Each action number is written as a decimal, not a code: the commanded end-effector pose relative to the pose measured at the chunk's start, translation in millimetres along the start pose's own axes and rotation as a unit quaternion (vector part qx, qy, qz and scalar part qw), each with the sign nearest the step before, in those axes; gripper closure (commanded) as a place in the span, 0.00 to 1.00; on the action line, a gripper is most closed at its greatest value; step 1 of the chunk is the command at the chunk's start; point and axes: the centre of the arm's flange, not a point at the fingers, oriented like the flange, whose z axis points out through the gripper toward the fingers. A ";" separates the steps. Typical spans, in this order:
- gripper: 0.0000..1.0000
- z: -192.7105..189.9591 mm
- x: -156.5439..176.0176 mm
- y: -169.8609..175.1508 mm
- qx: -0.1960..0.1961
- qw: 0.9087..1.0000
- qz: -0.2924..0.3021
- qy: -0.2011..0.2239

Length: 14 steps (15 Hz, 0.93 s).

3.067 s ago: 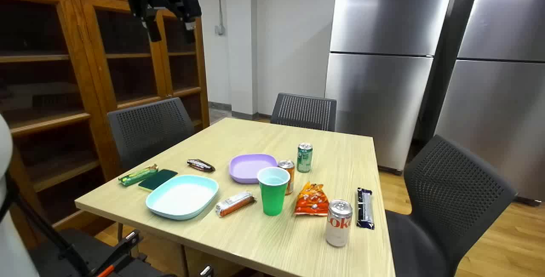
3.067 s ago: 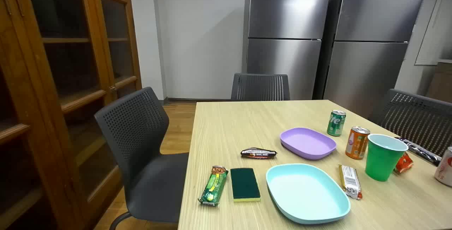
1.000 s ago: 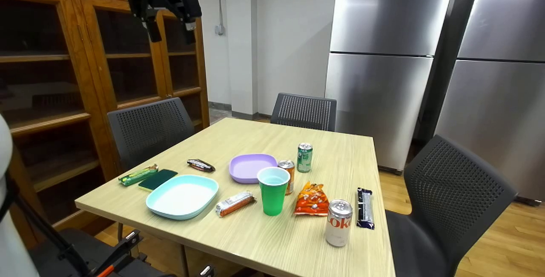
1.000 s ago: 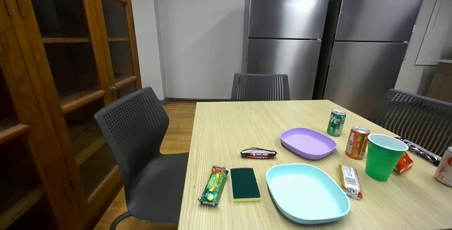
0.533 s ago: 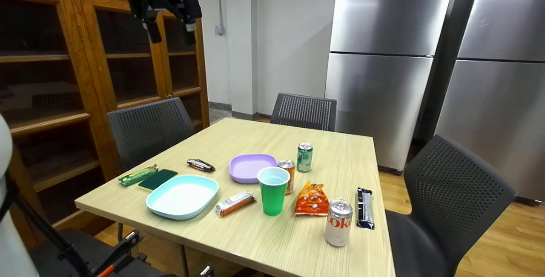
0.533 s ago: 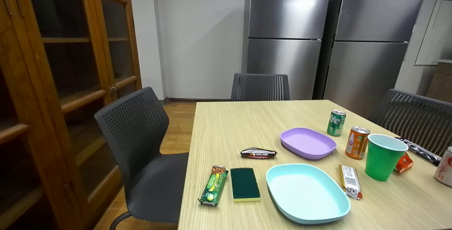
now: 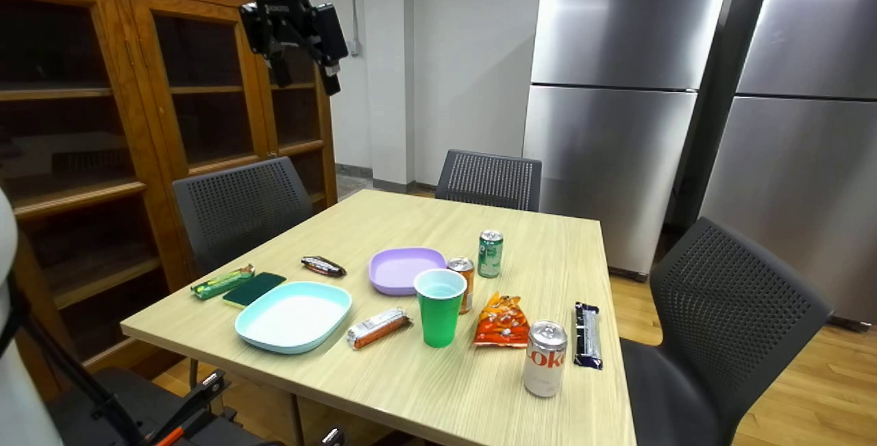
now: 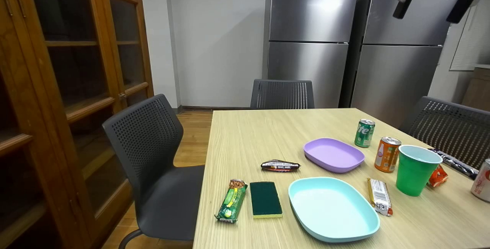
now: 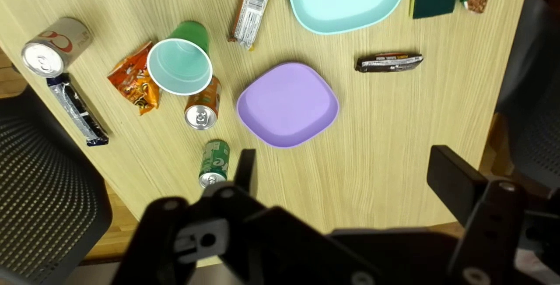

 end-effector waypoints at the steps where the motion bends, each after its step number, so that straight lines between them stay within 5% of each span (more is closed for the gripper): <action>1: 0.00 40.0 12.6 3.7 0.010 0.999 0.044 0.017; 14: 0.00 183.6 8.4 42.6 -0.016 0.987 0.141 -0.079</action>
